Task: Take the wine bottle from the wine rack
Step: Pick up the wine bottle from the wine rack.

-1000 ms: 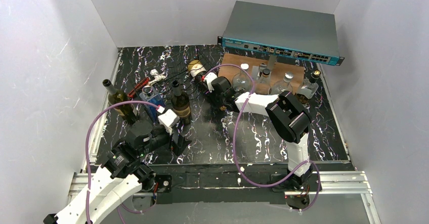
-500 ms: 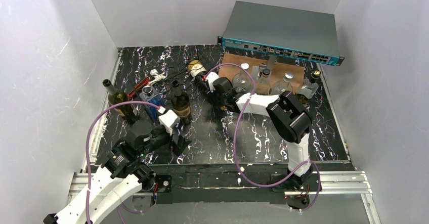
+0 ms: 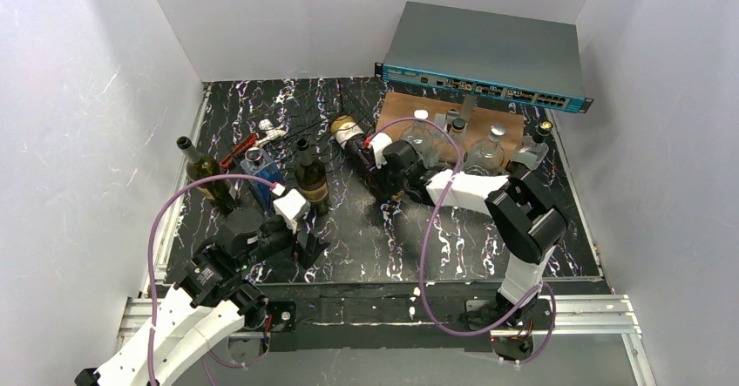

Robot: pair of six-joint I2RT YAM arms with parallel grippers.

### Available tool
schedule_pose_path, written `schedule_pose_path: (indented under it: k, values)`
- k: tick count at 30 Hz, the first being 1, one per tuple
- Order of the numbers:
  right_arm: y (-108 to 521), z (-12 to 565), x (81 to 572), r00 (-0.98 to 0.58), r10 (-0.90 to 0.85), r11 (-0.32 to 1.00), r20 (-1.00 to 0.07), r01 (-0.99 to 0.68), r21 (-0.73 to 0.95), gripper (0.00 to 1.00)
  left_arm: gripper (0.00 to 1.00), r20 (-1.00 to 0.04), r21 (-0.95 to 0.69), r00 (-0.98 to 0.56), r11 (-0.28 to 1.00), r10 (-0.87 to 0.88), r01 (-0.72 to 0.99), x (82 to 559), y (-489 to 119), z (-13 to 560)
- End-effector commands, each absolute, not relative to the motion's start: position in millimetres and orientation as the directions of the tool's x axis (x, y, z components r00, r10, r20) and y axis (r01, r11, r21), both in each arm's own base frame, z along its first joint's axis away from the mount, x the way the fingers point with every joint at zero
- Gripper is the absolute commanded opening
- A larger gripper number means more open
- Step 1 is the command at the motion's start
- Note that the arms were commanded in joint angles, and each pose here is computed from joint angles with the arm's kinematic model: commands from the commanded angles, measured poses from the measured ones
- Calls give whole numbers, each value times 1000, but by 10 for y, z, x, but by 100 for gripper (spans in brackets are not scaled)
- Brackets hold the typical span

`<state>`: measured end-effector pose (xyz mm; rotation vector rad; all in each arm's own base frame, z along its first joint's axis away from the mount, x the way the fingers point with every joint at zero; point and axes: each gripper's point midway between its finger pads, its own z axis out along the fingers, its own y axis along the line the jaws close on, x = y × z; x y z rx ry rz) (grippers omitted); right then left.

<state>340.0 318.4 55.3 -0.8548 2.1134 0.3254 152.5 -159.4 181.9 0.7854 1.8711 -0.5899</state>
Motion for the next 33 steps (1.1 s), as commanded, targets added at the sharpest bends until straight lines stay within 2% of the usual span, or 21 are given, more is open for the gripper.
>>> schedule_pose_path:
  k: [1,17,33]
  values:
    - [3452,1177,3318,-309,-366,660,-878,-751,-11,1,98,-920,-50,-290,655,263,754,1520,-1621,1822]
    - [3223,1493,2932,-236,-405,570,-883,-821,-42,1,98,-920,-61,-291,636,264,769,1495,-1661,1815]
    - [2995,1540,2614,-210,-500,484,-840,-872,-70,1,98,-922,-76,-289,608,260,790,1462,-1719,1821]
